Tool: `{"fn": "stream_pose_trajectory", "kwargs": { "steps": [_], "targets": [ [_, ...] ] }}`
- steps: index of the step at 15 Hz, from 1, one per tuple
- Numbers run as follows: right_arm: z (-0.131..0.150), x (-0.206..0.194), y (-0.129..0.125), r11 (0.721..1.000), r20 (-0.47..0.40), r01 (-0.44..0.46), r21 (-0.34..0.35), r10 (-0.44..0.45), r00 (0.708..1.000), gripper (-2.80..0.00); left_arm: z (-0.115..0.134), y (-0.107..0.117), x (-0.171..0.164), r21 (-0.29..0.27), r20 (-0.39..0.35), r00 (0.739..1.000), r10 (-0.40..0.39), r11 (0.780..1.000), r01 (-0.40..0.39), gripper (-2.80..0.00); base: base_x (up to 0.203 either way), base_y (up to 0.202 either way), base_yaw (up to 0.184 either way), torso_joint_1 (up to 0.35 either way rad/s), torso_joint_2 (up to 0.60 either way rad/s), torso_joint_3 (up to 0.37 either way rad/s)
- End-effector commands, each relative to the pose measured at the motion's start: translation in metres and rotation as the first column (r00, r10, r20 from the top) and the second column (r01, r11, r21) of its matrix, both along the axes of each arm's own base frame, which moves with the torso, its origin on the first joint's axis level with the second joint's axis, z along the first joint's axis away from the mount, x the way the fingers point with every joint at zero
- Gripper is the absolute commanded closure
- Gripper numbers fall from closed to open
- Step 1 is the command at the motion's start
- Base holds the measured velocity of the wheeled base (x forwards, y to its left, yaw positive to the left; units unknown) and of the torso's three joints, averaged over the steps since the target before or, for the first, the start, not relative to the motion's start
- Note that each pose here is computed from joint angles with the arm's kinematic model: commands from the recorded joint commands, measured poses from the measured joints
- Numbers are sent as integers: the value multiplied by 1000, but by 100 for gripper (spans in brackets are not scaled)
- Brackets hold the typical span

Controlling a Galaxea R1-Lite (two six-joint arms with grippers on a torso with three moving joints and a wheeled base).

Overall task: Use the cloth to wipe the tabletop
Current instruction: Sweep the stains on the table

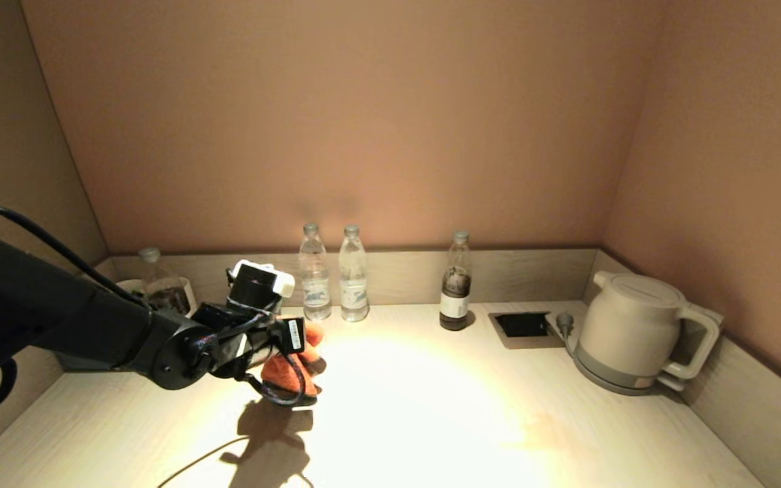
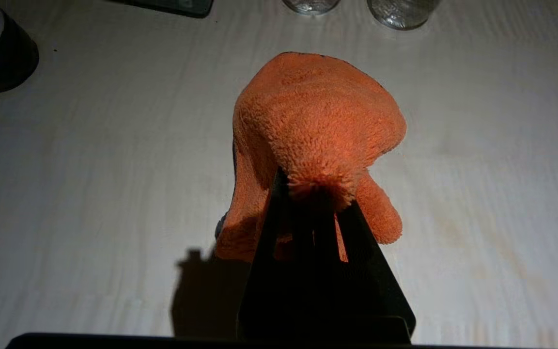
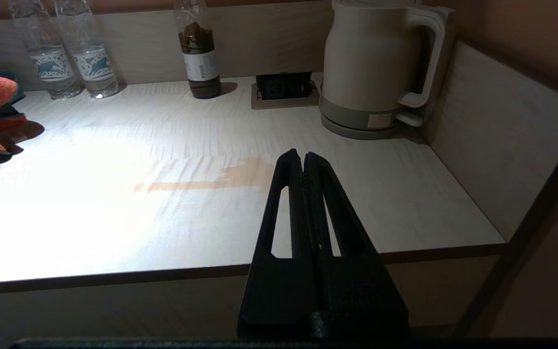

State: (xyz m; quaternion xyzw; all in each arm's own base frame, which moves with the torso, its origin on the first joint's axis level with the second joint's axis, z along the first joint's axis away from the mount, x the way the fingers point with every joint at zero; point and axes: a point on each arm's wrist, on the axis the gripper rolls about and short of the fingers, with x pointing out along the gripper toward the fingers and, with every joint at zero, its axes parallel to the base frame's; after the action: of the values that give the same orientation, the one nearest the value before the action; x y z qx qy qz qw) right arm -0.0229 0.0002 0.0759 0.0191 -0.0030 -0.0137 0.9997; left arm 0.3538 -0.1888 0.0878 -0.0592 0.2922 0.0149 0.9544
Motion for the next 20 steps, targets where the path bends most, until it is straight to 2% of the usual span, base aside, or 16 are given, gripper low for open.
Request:
{"fn": "stream_pose_trajectory", "kwargs": {
  "steps": [1, 3, 4, 5, 8, 12, 16, 20],
  "targets": [
    [0, 0, 0, 1000, -1, 0, -1, 0, 1000, 0, -18, -2, 13, 24, 35, 998, 51, 998, -52, 0, 0, 0, 0, 0, 0, 0],
    [0, 0, 0, 1000, -1, 0, 0, 0, 1000, 0, -17, -8, 30, -34, 238, 964, 115, 993, -110, 0, 0, 0, 0, 0, 0, 0],
    [0, 0, 0, 1000, -1, 0, 0, 0, 1000, 0, -20, -8, 35, -27, 277, 951, 139, 990, -137, 0, 0, 0, 0, 0, 0, 0],
    [0, 0, 0, 1000, -1, 0, 0, 0, 1000, 0, -20, -8, 36, -24, 284, 948, 144, 989, -143, 0, 0, 0, 0, 0, 0, 0],
    [0, 0, 0, 1000, -1, 0, 0, 0, 1000, 0, -51, -11, 42, 27, 264, 953, 151, 986, -164, 0, 0, 0, 0, 0, 0, 0],
    [0, 0, 0, 1000, -1, 0, -1, 0, 1000, 0, -59, -19, 37, 44, 245, 961, 131, 988, -146, 0, 0, 0, 0, 0, 0, 0],
    [0, 0, 0, 1000, -1, 0, -1, 0, 1000, 0, -75, -44, 21, 88, 225, 970, 97, 989, -120, 0, 0, 0, 0, 0, 0, 0],
    [0, 0, 0, 1000, -1, 0, 0, 0, 1000, 0, -79, -60, 8, 93, 223, 973, 65, 992, -88, 0, 0, 0, 0, 0, 0, 0]
  ]
}}
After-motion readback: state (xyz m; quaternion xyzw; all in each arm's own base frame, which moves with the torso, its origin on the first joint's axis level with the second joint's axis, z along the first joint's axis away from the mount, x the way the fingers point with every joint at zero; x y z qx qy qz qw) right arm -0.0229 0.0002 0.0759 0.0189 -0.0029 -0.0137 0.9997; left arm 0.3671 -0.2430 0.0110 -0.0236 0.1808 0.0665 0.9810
